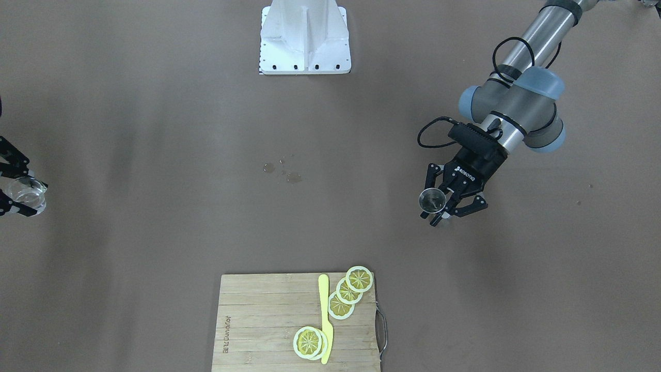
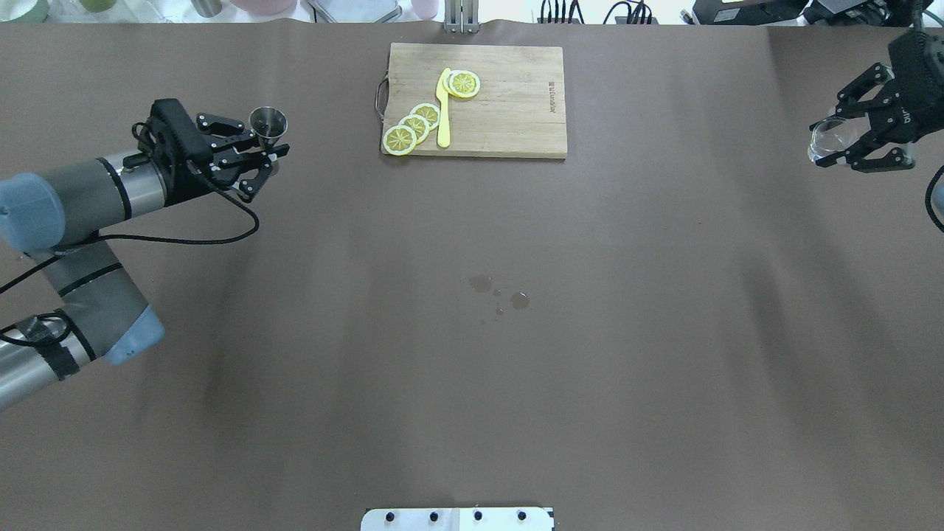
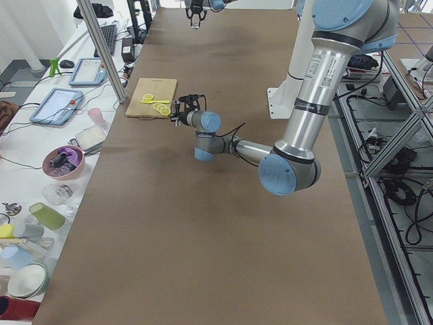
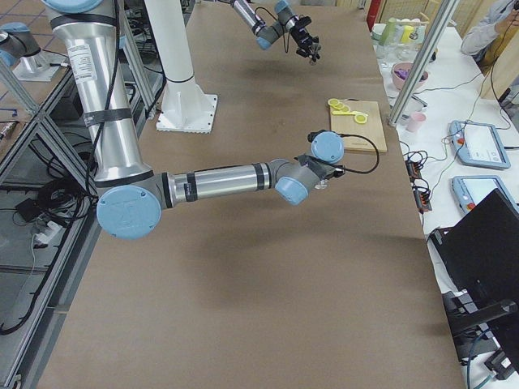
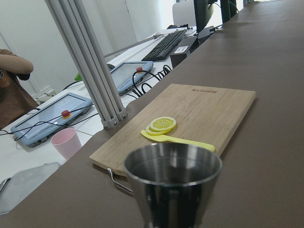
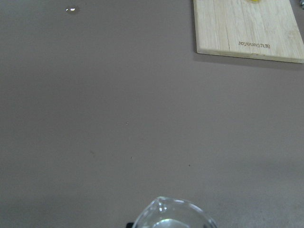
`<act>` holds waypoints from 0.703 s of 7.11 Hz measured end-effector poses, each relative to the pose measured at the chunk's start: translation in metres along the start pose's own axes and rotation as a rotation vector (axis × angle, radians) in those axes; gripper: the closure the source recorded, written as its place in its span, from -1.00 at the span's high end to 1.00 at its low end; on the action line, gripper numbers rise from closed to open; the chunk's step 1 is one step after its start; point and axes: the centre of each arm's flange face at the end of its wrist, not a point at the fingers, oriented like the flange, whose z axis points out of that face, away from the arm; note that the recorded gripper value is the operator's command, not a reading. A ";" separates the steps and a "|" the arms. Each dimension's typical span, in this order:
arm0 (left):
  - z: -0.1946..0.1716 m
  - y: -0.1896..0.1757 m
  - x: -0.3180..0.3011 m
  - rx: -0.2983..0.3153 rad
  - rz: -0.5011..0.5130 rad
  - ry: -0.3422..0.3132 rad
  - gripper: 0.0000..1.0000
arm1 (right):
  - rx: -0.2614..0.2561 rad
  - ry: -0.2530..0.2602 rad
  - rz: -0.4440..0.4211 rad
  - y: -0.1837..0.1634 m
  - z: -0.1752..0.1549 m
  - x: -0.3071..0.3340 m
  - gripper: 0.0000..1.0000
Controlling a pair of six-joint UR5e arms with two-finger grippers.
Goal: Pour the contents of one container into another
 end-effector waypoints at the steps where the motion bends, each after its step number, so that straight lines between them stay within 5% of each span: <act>1: -0.014 0.012 -0.001 0.019 0.002 0.004 -1.00 | 0.016 -0.013 0.012 0.022 0.002 -0.001 -1.00; 5: -0.027 0.006 0.003 0.034 -0.005 -0.055 -1.00 | 0.052 -0.032 0.032 0.066 0.013 -0.006 -1.00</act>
